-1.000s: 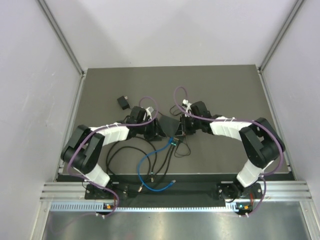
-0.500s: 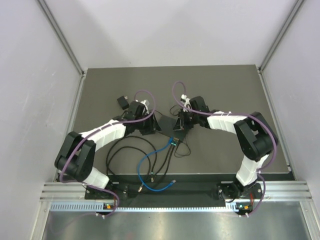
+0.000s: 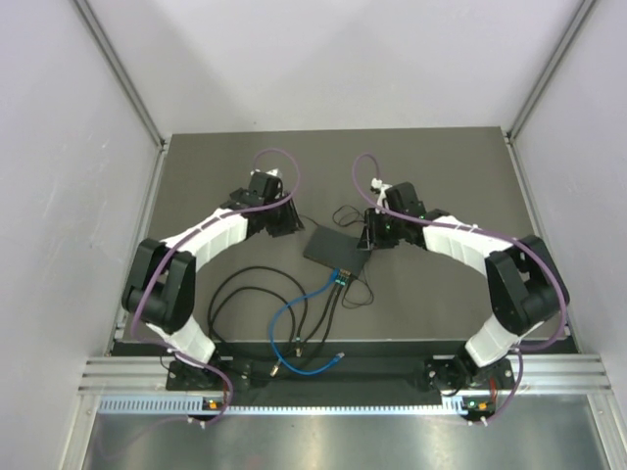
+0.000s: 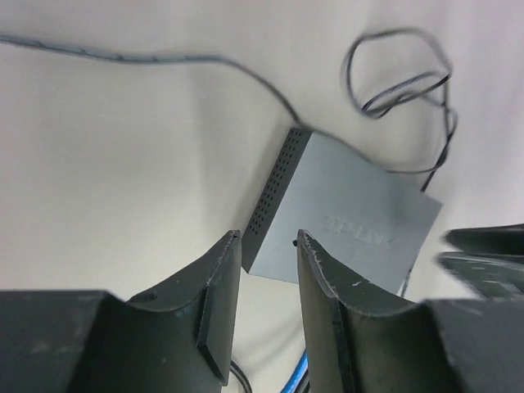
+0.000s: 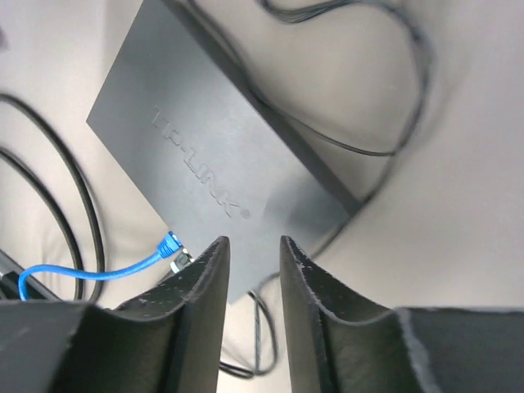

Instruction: Pull the plug from the switch port

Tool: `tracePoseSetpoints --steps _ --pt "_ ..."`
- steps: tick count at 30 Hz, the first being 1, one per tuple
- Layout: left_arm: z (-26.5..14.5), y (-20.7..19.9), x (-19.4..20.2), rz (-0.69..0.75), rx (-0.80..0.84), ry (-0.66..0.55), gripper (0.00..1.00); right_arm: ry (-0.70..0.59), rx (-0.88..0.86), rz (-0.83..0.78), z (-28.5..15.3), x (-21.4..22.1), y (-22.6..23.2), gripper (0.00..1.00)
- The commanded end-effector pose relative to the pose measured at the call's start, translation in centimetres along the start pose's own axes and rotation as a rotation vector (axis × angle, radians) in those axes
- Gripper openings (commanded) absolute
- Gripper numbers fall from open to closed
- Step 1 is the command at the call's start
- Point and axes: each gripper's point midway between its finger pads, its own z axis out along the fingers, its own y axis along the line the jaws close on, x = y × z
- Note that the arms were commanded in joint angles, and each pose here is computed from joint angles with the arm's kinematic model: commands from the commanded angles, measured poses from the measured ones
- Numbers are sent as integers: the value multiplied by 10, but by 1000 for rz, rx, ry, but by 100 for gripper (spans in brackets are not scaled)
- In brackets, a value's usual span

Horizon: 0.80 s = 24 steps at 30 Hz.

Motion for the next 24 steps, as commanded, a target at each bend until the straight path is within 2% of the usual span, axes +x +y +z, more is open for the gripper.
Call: tracePoseSetpoints --steps 1,2,7,10,11,14,19,24 --pt "4 -9 7 10 46 54 38 -37 38 -18 -19 -7 -9 34" --pt "5 -13 8 6 69 56 38 -35 24 -13 -21 -6 -7 39" --pt "-10 -7 26 12 96 63 40 -12 -60 1 -18 6 4 45" --pt "-24 -17 43 34 204 77 44 -10 -97 12 -16 11 8 53" --pt "-27 -20 60 39 260 125 44 -3 -106 16 -14 14 8 54" --pt "-30 -24 72 46 311 154 46 4 -156 20 -10 17 15 54" --pt "-28 -44 85 58 433 219 47 15 -205 30 -6 23 20 48" --pt "-10 -52 98 45 457 268 44 31 -192 33 -1 27 15 46"
